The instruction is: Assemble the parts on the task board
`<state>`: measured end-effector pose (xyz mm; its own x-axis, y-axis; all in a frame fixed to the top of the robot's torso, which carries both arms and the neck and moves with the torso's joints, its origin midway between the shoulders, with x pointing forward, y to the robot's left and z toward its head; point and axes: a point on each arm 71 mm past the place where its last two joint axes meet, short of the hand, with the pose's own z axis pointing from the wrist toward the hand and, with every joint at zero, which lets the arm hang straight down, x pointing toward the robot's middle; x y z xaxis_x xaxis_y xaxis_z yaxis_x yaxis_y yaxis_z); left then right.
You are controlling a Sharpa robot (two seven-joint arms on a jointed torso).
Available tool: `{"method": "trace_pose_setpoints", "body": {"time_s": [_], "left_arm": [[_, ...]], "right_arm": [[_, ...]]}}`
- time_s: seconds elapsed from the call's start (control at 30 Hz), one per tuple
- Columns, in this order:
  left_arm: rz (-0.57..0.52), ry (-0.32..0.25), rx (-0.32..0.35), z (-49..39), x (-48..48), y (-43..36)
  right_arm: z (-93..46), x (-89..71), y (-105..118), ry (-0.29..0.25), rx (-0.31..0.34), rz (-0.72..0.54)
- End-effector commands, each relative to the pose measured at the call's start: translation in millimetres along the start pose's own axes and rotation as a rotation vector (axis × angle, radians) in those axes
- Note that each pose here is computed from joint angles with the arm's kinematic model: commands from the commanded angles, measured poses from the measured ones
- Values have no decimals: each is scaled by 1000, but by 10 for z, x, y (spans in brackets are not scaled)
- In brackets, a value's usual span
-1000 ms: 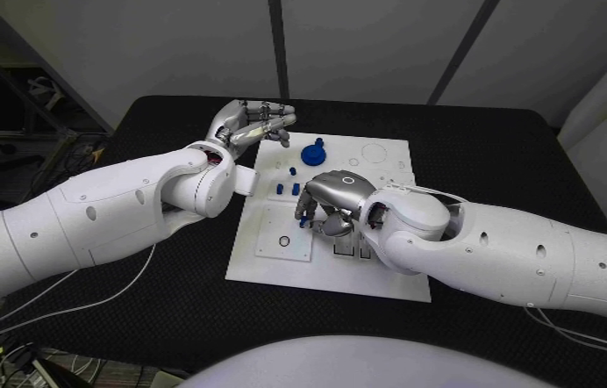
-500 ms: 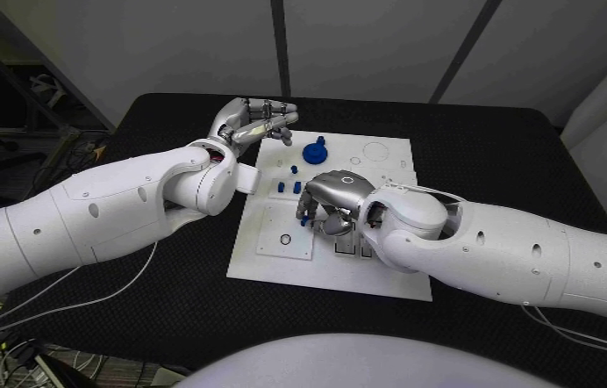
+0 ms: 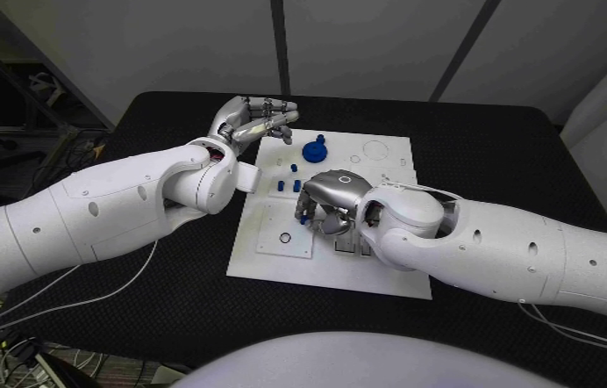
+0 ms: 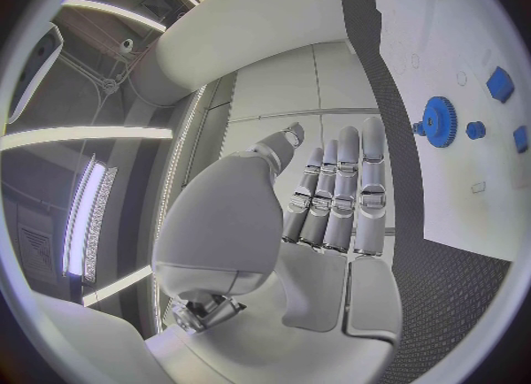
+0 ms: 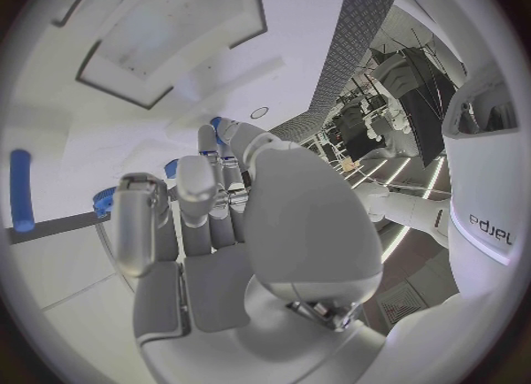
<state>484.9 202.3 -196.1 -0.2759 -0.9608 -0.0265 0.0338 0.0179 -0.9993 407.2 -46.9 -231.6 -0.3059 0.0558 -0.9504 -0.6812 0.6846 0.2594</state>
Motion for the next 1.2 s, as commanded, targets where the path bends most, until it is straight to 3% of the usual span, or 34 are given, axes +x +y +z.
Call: {"method": "trace_pose_setpoints", "body": {"time_s": [0.03, 0.33, 0.7, 0.93, 1.2], "left_arm": [[-6, 13, 7, 3, 18, -16], [-6, 13, 4, 1, 13, -15], [-6, 14, 3, 0, 10, -14], [-3, 7, 6, -1, -4, -14], [-1, 3, 5, -1, -22, -8]], "right_arm": [[10, 21, 10, 24, 5, -19], [26, 19, -2, 13, 17, -22], [-11, -40, -18, -64, 28, -7], [-148, -96, -67, -116, 31, 9], [-443, -220, -230, -147, 74, 53]]}}
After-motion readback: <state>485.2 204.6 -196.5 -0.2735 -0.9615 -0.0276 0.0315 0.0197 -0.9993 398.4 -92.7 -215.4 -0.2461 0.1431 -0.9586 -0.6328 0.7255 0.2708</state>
